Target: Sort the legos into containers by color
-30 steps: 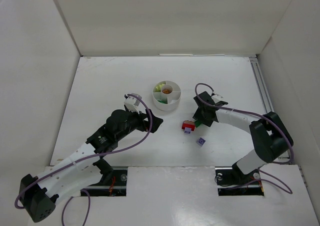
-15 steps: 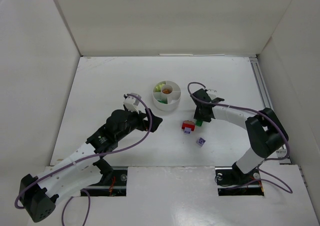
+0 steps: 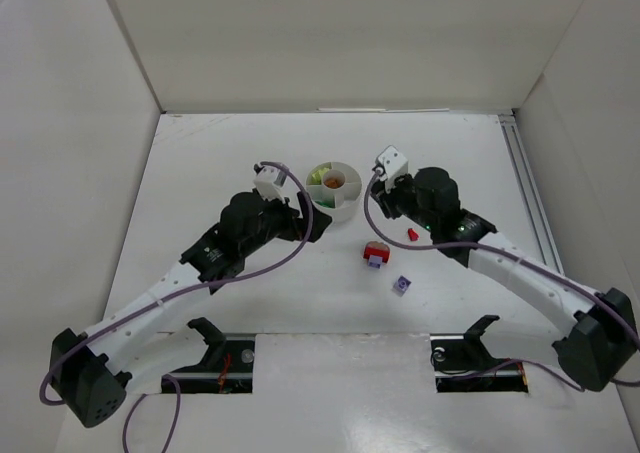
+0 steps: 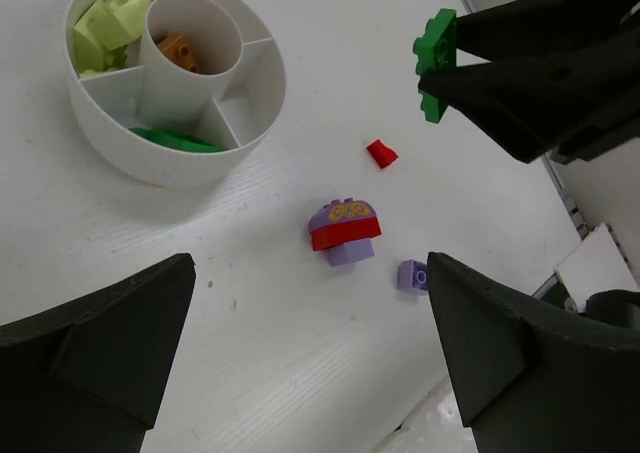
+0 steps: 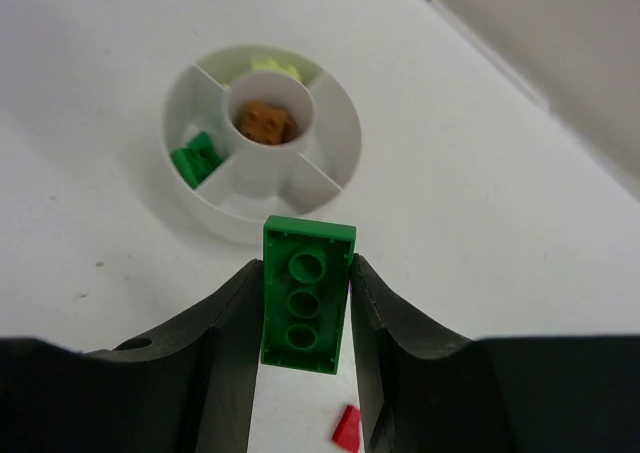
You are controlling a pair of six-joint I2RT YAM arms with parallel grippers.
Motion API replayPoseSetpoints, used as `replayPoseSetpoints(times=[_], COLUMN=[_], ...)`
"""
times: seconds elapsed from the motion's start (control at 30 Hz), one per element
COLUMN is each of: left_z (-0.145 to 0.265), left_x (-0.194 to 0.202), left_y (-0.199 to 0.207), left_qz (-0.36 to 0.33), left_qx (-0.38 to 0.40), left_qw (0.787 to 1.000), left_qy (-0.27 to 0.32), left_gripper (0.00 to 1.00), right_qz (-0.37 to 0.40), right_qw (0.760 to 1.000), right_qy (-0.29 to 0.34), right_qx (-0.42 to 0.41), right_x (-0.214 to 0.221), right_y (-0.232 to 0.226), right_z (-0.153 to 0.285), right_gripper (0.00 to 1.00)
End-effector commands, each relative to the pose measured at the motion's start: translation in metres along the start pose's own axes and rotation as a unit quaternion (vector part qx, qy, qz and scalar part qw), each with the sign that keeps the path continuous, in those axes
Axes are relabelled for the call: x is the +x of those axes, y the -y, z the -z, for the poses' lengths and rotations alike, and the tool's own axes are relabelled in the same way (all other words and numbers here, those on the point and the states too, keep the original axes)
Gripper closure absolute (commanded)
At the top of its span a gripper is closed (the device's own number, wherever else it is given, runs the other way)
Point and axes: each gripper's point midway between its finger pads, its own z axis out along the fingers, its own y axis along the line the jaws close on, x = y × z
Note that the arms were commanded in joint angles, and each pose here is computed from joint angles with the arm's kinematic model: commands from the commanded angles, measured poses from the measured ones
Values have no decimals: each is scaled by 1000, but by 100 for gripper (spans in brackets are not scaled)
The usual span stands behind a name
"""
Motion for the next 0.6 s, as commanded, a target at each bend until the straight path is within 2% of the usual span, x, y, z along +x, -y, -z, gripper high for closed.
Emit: replayPoseSetpoints(times=[0.0,0.2,0.37,0.47,0.57], left_z=[4,7,7,9,2], left_x=[-31,-41,-43,-48,-36], left_y=[35,76,86,92,86], left_qz=[-1,-11,-6,-11,-12], left_qx=[79,182,207,223,218], left_qw=[997,983,978,974,976], left_qy=[22,20,19,29,8], left_gripper=[0,0,6,15,22], right_qz=[169,207,244,252,254], right_qw=[969,920,903,897,896], right_qy=[127,175,180,191,200], right_qx=[-128,-283,-304,-309,-305], right_x=[-47,-53,-56,-63,-70], right_y=[-39,-101,-112,-113,-111], right_z=[21,47,54,58,61], right_gripper=[69,69,69,69,69])
